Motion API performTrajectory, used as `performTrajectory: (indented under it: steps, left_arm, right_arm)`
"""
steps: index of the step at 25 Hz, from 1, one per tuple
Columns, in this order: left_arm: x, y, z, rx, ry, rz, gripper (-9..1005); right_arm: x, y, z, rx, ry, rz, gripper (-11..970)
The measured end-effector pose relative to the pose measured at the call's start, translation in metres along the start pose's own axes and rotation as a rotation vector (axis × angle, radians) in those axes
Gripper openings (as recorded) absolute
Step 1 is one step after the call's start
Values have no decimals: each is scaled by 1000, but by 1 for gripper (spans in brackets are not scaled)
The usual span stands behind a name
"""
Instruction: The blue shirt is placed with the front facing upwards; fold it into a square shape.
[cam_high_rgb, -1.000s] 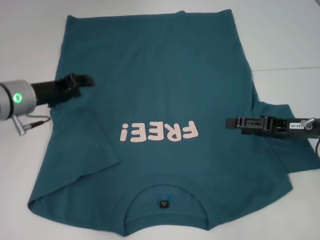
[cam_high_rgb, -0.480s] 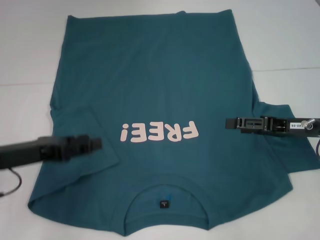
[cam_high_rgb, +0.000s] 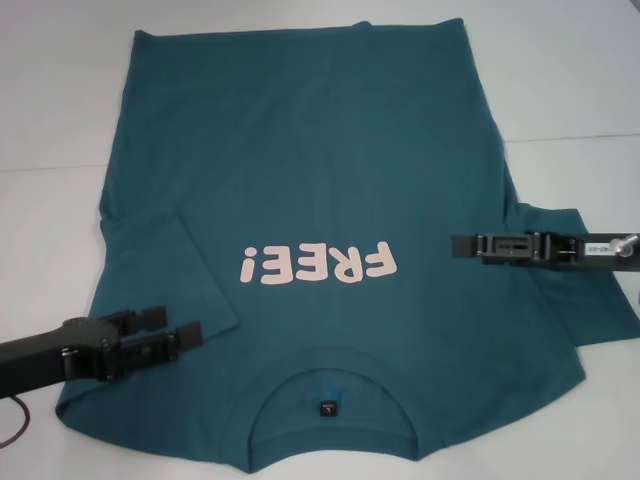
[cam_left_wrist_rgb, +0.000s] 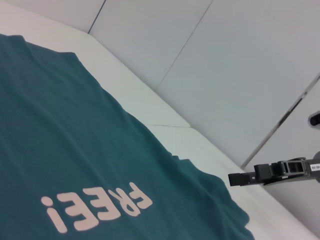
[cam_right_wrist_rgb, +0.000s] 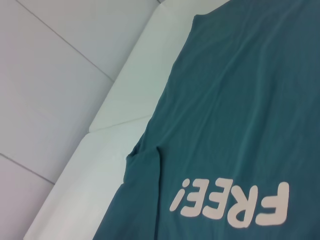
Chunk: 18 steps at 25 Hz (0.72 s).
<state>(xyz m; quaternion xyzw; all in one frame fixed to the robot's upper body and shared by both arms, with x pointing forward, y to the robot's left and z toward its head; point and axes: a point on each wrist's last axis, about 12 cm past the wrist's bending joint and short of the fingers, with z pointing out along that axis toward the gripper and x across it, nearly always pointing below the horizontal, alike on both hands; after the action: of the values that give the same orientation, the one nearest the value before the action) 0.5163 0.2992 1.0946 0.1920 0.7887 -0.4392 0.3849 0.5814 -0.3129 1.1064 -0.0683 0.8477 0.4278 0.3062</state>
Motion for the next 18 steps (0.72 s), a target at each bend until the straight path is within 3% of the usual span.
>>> performTrajectory:
  steps: [3, 6, 12, 18]
  left_arm:
    - [3, 0, 0, 10, -3, -22, 828]
    - [6, 0, 1, 15, -12, -40, 861]
    - [9, 0, 3, 19, -13, -62, 860]
    - [7, -1, 6, 35, -6, -80, 860]
  right_arm:
    - [-4, -4, -14, 14, 10, 40, 898]
    - [-8, -11, -33, 43, 14, 87, 897]
    - [-14, -25, -70, 109, -14, 129, 898]
    - [-19, -34, -89, 175, -56, 114, 898]
